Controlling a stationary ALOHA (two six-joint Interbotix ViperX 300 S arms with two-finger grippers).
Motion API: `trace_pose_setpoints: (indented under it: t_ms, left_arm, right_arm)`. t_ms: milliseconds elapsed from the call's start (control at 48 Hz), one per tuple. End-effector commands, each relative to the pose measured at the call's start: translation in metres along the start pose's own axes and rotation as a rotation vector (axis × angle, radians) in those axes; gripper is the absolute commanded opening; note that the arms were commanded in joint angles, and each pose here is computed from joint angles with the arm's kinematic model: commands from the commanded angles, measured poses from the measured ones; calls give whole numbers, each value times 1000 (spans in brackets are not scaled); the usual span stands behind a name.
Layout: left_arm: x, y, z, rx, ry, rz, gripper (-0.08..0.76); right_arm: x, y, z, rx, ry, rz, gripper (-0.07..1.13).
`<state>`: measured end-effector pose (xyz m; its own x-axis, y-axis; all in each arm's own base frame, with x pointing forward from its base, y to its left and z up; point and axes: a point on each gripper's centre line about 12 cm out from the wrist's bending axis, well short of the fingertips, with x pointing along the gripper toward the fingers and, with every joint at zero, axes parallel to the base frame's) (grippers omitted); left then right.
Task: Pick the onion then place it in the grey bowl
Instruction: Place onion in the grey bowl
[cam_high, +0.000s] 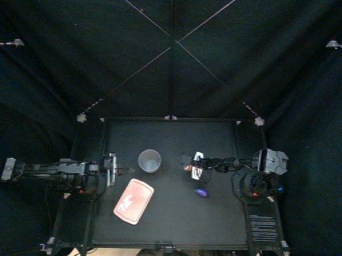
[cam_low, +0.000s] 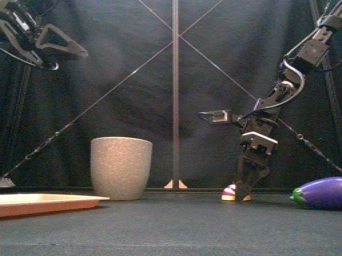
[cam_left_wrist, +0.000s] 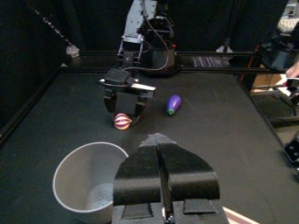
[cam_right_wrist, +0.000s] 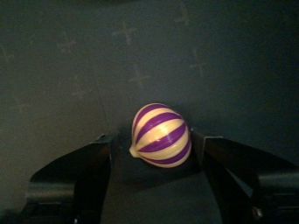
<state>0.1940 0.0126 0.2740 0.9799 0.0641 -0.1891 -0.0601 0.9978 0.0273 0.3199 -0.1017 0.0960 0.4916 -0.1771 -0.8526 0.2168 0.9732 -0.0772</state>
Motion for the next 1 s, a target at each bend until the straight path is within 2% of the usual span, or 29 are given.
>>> trace_pose_setpoints:
  t_ms: [21, 83, 229, 562, 708, 854, 1000]
  left_arm:
    - [0, 1, 6, 6, -28, 4, -11]
    - [0, 1, 5, 5, -26, 5, -11]
    - [0, 2, 4, 5, -26, 8, -11]
    - [0, 1, 1, 9, -20, 8, -11]
    - [0, 1, -1, 6, -32, 7, -11]
    - [0, 1, -1, 8, -49, 7, -11]
    - [0, 1, 0, 8, -58, 7, -11]
  right_arm:
    - [-5, -2, 9, 2, -27, -4, 714]
    - [-5, -2, 12, 2, -35, -5, 676]
    - [-17, 6, 39, -21, -114, 4, 676]
    - [-78, 28, 154, -73, -496, 31, 680]
    - [-73, 33, 186, -84, -583, 38, 682]
    - [-49, 35, 201, -84, -572, 40, 692]
    - [-29, 34, 209, -82, -558, 37, 799]
